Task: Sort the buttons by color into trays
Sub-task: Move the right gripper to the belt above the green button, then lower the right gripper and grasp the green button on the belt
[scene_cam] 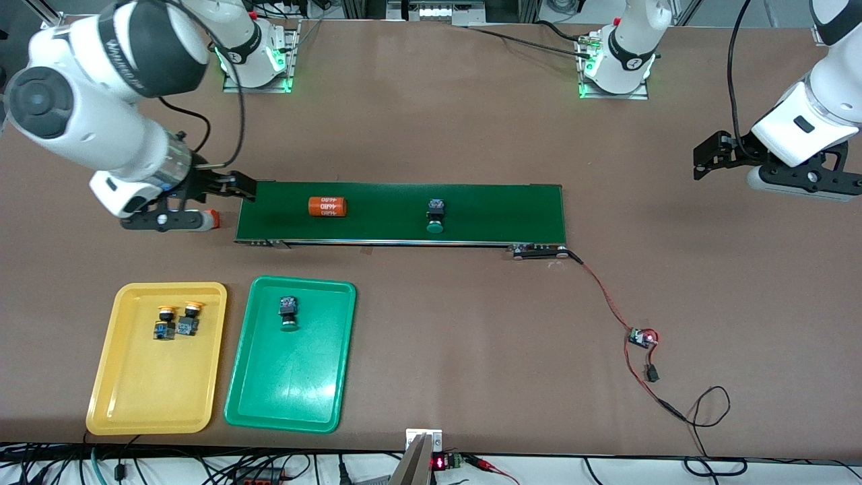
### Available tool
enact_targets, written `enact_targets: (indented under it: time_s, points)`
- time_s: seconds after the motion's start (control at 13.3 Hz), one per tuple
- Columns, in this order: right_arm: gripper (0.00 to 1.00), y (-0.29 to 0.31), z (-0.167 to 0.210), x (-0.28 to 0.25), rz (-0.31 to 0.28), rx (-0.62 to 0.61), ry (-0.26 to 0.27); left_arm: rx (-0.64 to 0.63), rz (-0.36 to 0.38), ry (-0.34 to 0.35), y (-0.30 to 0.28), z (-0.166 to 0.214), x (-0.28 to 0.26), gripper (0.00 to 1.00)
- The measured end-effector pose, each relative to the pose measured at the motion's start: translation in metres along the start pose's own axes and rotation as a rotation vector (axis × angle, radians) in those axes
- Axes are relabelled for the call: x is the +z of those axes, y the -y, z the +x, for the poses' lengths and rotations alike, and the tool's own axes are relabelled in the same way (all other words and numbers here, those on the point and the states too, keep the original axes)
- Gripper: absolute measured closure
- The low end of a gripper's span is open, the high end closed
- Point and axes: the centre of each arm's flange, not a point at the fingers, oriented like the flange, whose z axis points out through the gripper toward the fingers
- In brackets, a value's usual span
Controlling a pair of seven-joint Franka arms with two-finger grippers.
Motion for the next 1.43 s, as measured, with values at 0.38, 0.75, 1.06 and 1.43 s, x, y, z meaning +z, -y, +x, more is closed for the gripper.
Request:
enact_targets:
  time_s: [0.38, 0.75, 1.06, 1.43]
  points:
    - [0.00, 0.054, -0.015, 0.023, -0.030, -0.056, -0.046, 0.000, 0.000, 0.000, 0.000, 0.000, 0.000, 0.00]
    - [0.00, 0.103, -0.037, 0.062, -0.024, -0.021, -0.088, 0.002, 0.000, 0.000, -0.001, 0.000, 0.000, 0.00]
    - [0.00, 0.113, -0.066, 0.092, -0.032, -0.025, -0.120, 0.016, 0.000, 0.000, -0.009, 0.000, 0.000, 0.00]
    - [0.00, 0.133, -0.100, 0.115, -0.027, -0.018, -0.158, 0.009, 0.000, 0.002, -0.004, 0.000, 0.000, 0.00]
